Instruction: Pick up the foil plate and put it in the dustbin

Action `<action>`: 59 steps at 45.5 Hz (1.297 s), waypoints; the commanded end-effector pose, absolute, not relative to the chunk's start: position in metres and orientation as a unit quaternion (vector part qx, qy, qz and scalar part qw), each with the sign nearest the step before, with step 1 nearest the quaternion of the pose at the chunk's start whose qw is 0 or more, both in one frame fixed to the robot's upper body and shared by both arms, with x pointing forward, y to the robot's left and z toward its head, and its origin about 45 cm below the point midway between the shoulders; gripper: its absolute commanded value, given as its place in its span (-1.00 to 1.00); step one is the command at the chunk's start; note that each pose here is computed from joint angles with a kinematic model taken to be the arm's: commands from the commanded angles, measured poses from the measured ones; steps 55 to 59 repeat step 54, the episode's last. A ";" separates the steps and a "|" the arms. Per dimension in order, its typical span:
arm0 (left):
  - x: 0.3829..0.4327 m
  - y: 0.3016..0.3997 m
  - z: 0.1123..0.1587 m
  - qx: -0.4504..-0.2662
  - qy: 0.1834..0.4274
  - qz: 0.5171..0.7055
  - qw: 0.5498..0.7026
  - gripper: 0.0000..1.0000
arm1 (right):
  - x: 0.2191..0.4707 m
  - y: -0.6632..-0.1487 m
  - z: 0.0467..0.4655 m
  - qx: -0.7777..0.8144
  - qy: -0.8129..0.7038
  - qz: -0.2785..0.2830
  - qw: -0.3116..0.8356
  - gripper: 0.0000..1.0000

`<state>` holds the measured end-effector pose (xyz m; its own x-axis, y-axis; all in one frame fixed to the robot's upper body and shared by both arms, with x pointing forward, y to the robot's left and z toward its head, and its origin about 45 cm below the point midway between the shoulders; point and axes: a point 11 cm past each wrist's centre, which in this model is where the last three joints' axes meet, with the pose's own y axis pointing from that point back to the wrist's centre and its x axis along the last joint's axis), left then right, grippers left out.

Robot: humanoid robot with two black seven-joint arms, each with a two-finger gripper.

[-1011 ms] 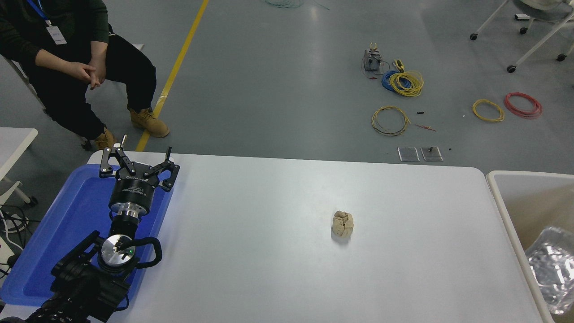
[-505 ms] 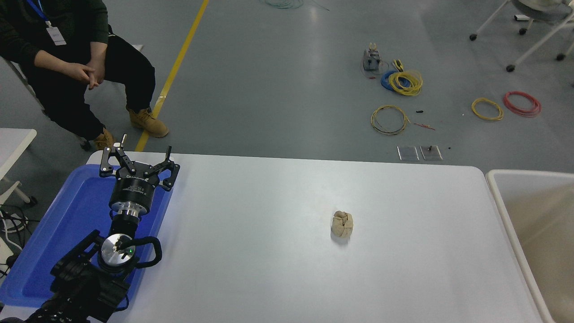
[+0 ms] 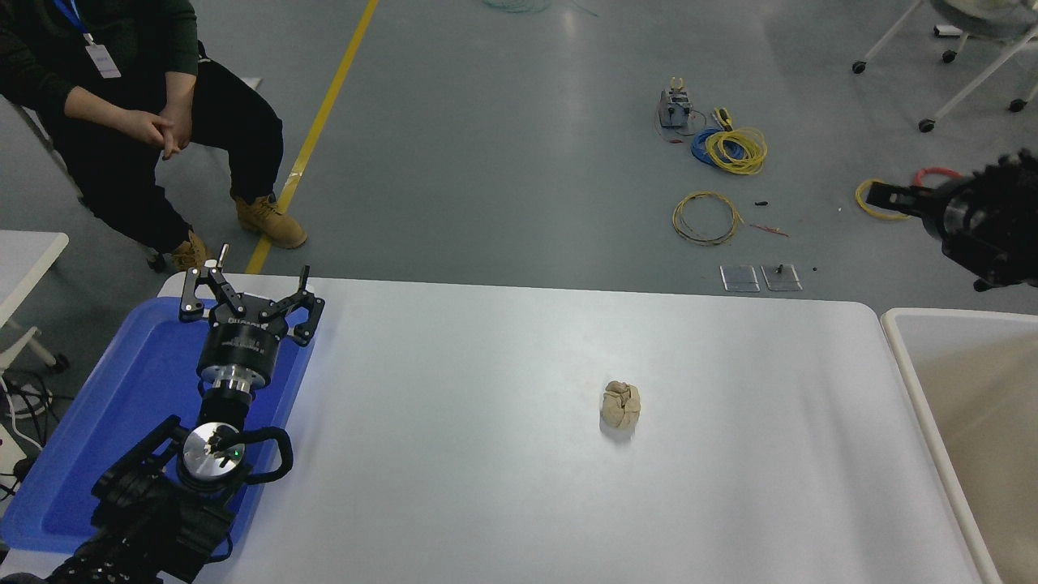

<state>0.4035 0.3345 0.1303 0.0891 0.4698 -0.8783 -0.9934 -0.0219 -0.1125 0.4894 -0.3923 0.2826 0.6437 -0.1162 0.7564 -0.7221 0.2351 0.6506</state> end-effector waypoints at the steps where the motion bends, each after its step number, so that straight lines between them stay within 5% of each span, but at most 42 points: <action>1: 0.4036 0.3344 0.1303 -0.402 0.326 0.591 0.619 1.00 | 0.467 -0.332 0.305 0.648 -0.247 0.162 0.702 1.00; 21: 0.4035 0.3353 0.1306 -0.402 0.325 0.592 0.619 1.00 | 0.396 -0.292 0.334 0.697 -0.067 0.050 0.712 1.00; 28: 0.4035 0.3345 0.1303 -0.402 0.326 0.591 0.619 1.00 | 0.386 -0.281 0.345 0.700 -0.050 0.059 0.710 1.00; 59: 0.4030 0.3354 0.1299 -0.402 0.325 0.592 0.618 1.00 | 0.383 -0.269 0.366 0.707 -0.053 0.078 0.700 1.00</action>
